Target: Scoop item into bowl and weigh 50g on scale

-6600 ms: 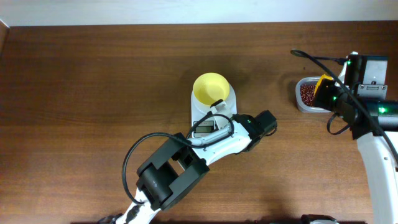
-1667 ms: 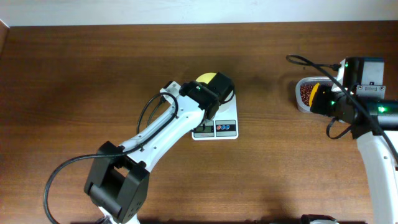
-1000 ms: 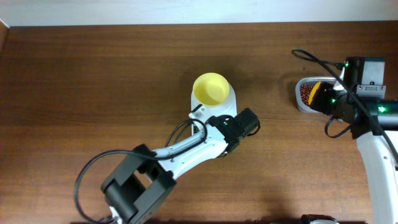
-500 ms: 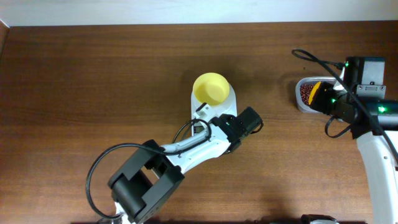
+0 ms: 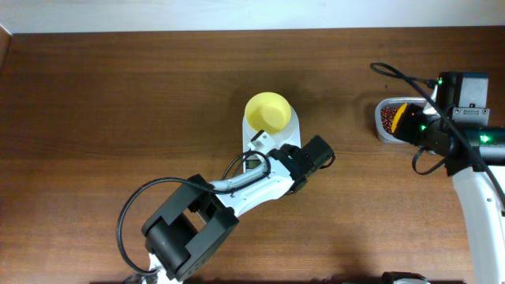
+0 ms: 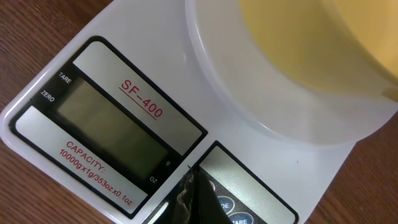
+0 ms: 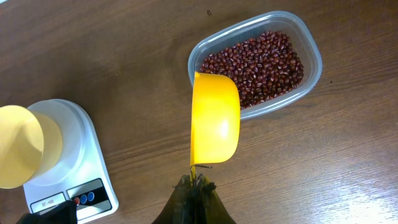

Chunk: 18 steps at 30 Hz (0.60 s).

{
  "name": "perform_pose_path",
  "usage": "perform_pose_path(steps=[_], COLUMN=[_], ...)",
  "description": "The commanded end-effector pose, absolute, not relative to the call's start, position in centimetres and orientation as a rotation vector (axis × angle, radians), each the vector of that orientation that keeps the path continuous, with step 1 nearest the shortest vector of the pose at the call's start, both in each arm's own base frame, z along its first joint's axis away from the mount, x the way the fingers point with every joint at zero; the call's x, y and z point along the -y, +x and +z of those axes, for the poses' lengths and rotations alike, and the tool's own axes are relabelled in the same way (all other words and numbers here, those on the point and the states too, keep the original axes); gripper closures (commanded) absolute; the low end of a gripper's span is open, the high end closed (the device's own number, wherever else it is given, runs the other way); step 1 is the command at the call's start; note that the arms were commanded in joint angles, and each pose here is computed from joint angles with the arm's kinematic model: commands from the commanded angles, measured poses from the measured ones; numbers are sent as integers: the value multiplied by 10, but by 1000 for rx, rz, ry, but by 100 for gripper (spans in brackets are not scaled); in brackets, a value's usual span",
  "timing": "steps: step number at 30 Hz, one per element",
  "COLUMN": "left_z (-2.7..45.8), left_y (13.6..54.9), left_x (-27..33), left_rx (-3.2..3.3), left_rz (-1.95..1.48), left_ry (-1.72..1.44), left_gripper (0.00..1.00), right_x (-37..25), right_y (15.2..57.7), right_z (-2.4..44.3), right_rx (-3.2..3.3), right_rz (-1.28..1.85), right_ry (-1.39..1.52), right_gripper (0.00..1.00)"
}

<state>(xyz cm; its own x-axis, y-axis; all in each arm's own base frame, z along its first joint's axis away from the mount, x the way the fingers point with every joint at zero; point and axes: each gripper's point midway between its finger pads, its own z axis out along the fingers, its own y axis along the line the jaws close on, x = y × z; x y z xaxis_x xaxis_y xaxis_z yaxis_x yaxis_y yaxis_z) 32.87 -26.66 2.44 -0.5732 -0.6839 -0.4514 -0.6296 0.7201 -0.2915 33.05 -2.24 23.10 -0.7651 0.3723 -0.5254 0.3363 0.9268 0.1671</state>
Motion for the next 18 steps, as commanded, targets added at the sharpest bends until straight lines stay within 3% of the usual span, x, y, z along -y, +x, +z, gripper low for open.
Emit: perform_pose_path(steps=[1, 18], left_z=[17, 9], left_y=[328, 331], left_x=[261, 262], left_rx=[-2372, -2372], left_rz=[-94, -87], left_ry=[-992, -984], left_gripper=[100, 100], right_x=[24, 24], right_y=[334, 334], right_z=[238, 237], right_rx=[-2491, -2492], right_rz=[89, 90], right_ry=[499, 499], right_gripper=[96, 96])
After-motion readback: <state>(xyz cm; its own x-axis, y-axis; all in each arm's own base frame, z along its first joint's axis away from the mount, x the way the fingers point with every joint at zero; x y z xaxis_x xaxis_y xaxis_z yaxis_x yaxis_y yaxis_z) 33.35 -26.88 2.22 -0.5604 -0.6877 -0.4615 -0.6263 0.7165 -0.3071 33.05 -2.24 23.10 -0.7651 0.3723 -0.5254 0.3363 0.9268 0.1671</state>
